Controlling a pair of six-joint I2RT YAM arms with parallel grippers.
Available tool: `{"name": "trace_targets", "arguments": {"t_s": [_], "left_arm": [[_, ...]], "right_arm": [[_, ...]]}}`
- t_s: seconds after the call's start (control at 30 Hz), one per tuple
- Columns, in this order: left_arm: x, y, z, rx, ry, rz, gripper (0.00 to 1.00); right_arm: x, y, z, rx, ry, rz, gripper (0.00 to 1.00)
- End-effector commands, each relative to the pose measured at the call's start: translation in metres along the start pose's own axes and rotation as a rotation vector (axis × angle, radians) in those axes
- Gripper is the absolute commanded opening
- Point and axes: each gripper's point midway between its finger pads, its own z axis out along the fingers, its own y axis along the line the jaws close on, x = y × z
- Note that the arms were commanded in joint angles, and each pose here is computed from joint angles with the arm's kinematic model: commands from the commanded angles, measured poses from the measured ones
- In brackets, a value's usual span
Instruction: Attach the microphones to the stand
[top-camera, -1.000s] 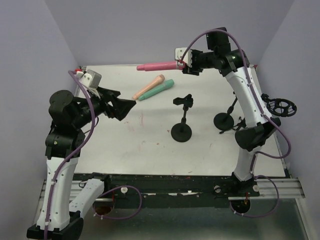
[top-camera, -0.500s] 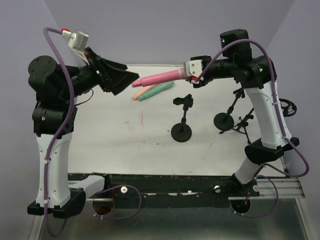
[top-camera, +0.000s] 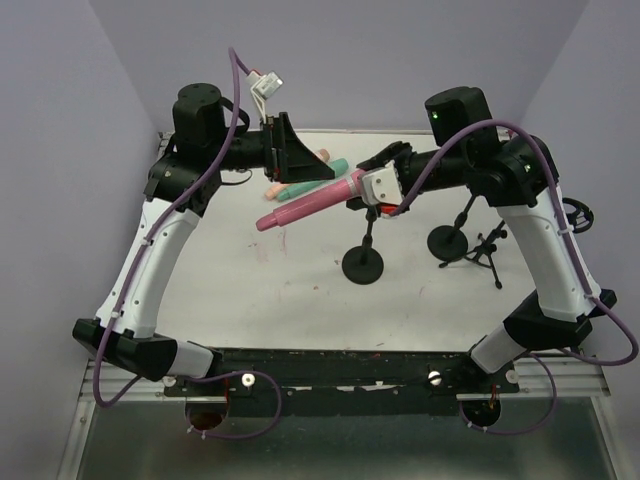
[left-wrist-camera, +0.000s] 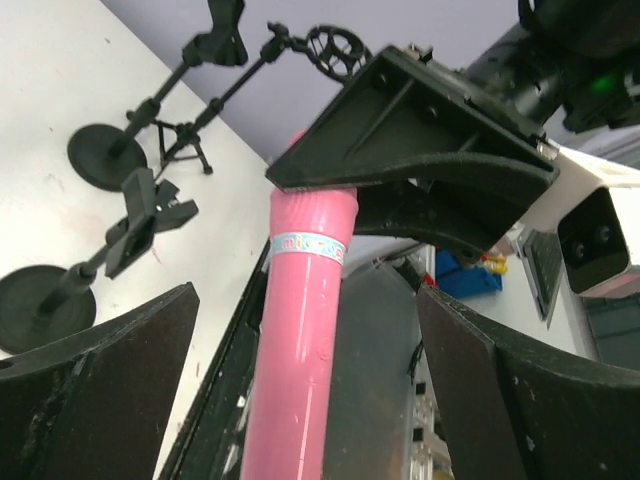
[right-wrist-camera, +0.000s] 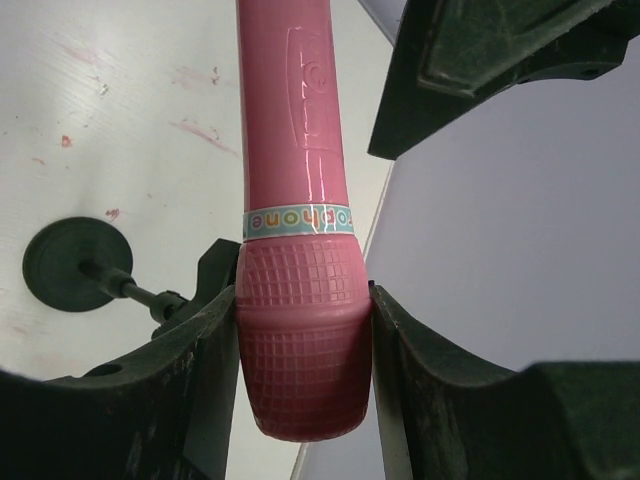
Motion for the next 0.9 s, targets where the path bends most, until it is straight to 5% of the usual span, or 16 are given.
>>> {"name": "trace_targets", "arguments": {"t_s": [0.0,0.37,0.47,0.67,0.77,0.87], "left_arm": [[0.035,-0.008,0.007,0.044,0.129,0.015,0.98],[0.075,0.011,0.033,-0.008,0.322,0.015,0.84],[0.076,0.01,0.037,0.003,0.328,0.012,0.65],[0.078,0.004,0.036,0.032,0.34,0.028,0.61],[0.082,-0.002,0.036,0.075,0.357,0.021,0.42],[0.087,-0.005,0.036,0.101,0.372,0.001,0.1]], "right_arm": [[0.006,0.027,-0.005,-0.078,0.049,0.026,0.24],[-0.01,0.04,0.002,-0.118,-0.019,0.042,0.25],[-0.011,0.043,0.003,-0.126,-0.018,0.045,0.25],[-0.014,0.049,0.006,-0.144,-0.025,0.047,0.26],[-0.015,0.052,0.007,-0.154,-0.032,0.055,0.3],[-0.023,0.051,0.007,-0.153,-0.065,0.073,0.4]]}}
